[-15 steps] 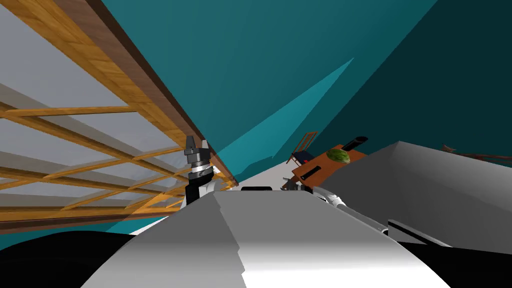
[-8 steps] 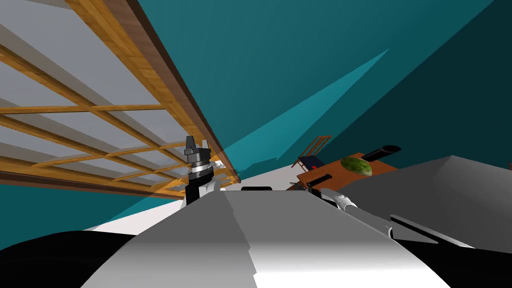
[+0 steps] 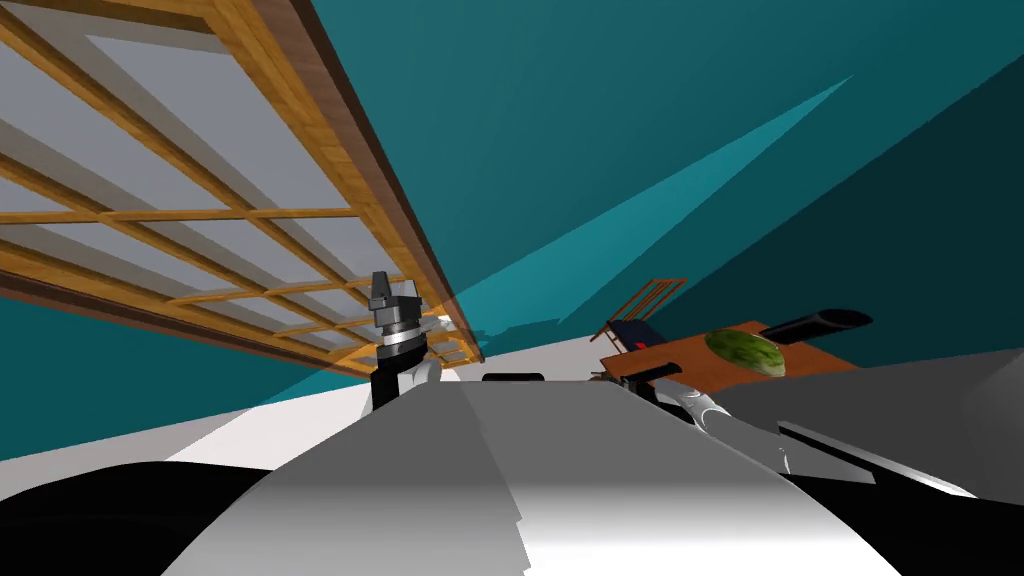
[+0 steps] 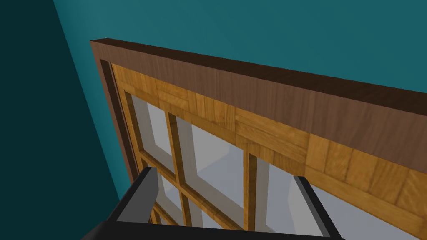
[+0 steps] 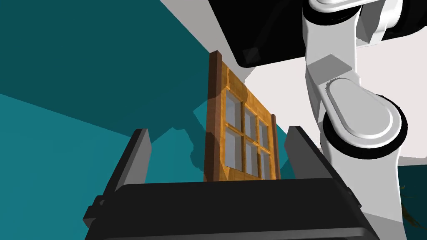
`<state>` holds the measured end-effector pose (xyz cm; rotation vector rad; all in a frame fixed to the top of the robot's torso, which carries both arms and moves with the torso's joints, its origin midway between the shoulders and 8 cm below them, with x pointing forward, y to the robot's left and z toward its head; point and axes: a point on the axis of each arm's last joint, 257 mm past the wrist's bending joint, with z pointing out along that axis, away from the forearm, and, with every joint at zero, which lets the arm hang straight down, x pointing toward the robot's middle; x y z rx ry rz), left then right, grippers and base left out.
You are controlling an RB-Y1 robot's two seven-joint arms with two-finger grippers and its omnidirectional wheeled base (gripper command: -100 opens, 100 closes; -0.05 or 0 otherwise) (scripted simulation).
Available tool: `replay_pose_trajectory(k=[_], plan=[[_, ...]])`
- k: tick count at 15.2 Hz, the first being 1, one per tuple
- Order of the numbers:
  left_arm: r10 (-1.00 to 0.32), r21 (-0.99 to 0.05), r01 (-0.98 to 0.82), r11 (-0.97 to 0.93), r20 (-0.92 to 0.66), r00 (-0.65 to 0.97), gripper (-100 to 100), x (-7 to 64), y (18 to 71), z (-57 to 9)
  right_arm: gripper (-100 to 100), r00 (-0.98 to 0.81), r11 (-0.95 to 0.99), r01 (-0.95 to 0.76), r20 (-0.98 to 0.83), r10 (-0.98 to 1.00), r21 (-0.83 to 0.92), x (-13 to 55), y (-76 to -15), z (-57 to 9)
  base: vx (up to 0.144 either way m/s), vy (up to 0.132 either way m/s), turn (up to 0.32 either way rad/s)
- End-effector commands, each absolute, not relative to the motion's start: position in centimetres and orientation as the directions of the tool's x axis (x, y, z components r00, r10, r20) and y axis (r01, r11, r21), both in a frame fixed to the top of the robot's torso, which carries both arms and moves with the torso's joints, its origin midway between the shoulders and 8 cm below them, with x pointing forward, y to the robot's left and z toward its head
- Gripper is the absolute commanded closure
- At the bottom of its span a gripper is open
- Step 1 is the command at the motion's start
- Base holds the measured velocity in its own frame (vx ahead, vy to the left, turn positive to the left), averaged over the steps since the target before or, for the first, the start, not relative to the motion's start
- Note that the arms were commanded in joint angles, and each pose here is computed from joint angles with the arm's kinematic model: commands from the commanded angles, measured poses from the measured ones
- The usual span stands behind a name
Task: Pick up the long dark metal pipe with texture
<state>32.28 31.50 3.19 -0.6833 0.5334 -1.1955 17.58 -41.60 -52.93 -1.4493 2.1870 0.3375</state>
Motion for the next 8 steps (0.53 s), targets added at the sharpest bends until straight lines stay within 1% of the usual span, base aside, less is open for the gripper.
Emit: replay_pose_trajectory(k=[1,2,3,4,5,6,7,8], plan=[[-0.957,-0.726,0.655,0.212,-0.02,0.288,0,32.3,31.5,3.2,-100,-0.284,0.346,-0.936,-0.442,-0.851,-0.064,15.8,-45.1,-53.1,-0.003,-0.064,0.36],[-0.957,-0.726,0.655,0.212,-0.02,0.288,0,32.3,31.5,3.2,-100,-0.287,0.348,-0.935,-0.439,-0.852,-0.064,15.7,-45.3,-53.1,0.0,-0.081,0.297],[-0.957,-0.726,0.655,0.212,-0.02,0.288,0,32.3,31.5,3.2,-100,-0.292,0.352,-0.934,-0.431,-0.854,-0.064,15.5,-45.8,-53.2,0.002,-0.069,0.081],[-0.957,-0.726,0.654,0.212,-0.02,0.288,0,32.3,31.5,3.2,-100,-0.272,0.313,-0.948,-0.367,-0.89,-0.057,14.0,-48.4,-53.2,-0.005,-0.071,0.2],[-0.957,-0.726,0.654,0.212,-0.02,0.288,0,32.3,31.5,3.2,-100,-0.252,0.279,-0.959,-0.304,-0.919,-0.048,12.6,-51.0,-53.1,-0.015,-0.106,0.428],[-0.957,-0.726,0.655,0.212,-0.02,0.288,0,32.3,31.5,3.2,-100,-0.252,0.278,-0.959,-0.303,-0.919,-0.046,12.5,-51.0,-53.1,-0.015,-0.116,0.347],[-0.957,-0.726,0.654,0.212,-0.02,0.288,0,32.3,31.5,3.2,-100,-0.252,0.278,-0.959,-0.303,-0.919,-0.046,12.5,-51.0,-53.1,-0.004,-0.086,0.123],[-0.957,-0.726,0.654,0.212,-0.02,0.288,0,32.3,31.5,3.2,-100,-0.252,0.278,-0.959,-0.303,-0.919,-0.046,12.5,-51.0,-53.1,0.004,-0.05,-0.019]])
